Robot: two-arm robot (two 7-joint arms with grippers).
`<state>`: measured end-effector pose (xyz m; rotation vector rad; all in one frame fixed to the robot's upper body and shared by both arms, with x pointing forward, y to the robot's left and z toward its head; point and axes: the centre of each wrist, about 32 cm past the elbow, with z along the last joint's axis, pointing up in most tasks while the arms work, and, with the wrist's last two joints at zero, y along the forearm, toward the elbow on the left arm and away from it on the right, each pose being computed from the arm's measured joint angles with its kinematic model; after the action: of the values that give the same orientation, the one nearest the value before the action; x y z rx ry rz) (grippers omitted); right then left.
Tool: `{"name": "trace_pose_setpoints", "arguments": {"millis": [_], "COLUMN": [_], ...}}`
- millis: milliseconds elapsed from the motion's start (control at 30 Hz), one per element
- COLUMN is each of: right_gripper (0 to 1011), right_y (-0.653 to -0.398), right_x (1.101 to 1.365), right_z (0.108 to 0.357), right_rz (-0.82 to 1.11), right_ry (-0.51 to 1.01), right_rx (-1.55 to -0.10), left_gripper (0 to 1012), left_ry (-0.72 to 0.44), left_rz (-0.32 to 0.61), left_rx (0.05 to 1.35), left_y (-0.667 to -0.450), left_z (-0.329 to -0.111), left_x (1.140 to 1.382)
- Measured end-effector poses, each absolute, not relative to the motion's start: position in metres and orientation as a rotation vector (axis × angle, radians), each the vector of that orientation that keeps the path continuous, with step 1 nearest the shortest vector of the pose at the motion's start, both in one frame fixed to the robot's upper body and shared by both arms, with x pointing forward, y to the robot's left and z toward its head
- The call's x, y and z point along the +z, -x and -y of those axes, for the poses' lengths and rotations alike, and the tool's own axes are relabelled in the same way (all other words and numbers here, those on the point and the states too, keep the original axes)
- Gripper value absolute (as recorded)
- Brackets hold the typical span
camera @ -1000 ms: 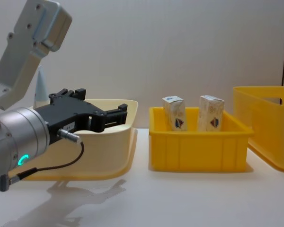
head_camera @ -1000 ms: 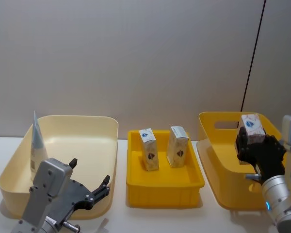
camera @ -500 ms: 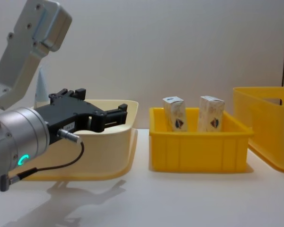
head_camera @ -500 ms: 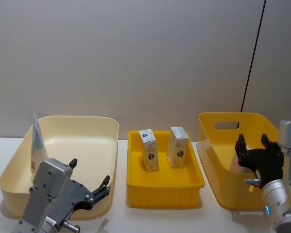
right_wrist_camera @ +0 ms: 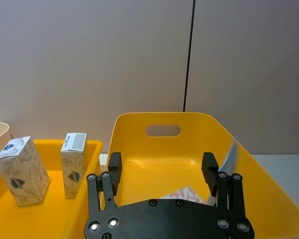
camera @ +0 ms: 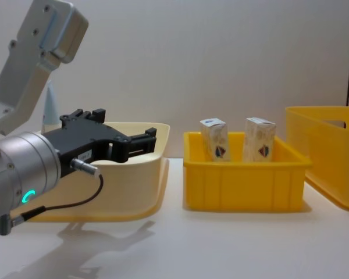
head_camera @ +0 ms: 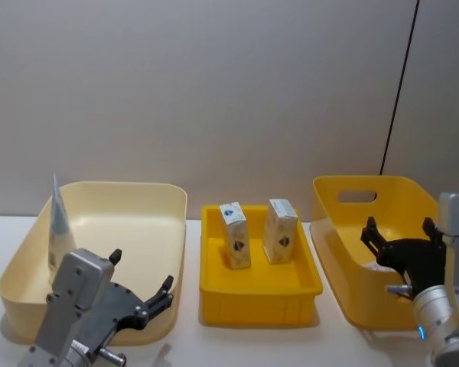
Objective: Bimanual collaborative sorting of washing and personal care products
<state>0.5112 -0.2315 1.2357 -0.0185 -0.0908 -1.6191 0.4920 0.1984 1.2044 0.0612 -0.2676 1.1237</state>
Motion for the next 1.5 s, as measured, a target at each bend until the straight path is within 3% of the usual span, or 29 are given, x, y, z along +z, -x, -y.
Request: {"name": "trace_pose_setpoints", "arguments": {"millis": [333,1033,1500], "right_gripper": [1001,1001,1001], "right_y": [-0.511,-0.501,-0.481], "right_x": [1.236,1.243,1.222], "right_z": [0.232,0.236,0.237], "right_rz": [0.099,0.135,0.122], "right_ry": [-0.003,-0.179,-0.121], "right_rx": [-1.600,-1.367,-1.319], "left_gripper": [1003,1003,1003], "left_ry": [-0.061,-0.061,-0.061], "left_rz": [0.268,0.268,0.268], "left_rx": [1.124,1.124,1.124], "left_y": [-0.492,-0.492,-0.492], "left_z": [-0.198,-0.198,-0.198], "left_x": [1.204,1.204,1.204]}}
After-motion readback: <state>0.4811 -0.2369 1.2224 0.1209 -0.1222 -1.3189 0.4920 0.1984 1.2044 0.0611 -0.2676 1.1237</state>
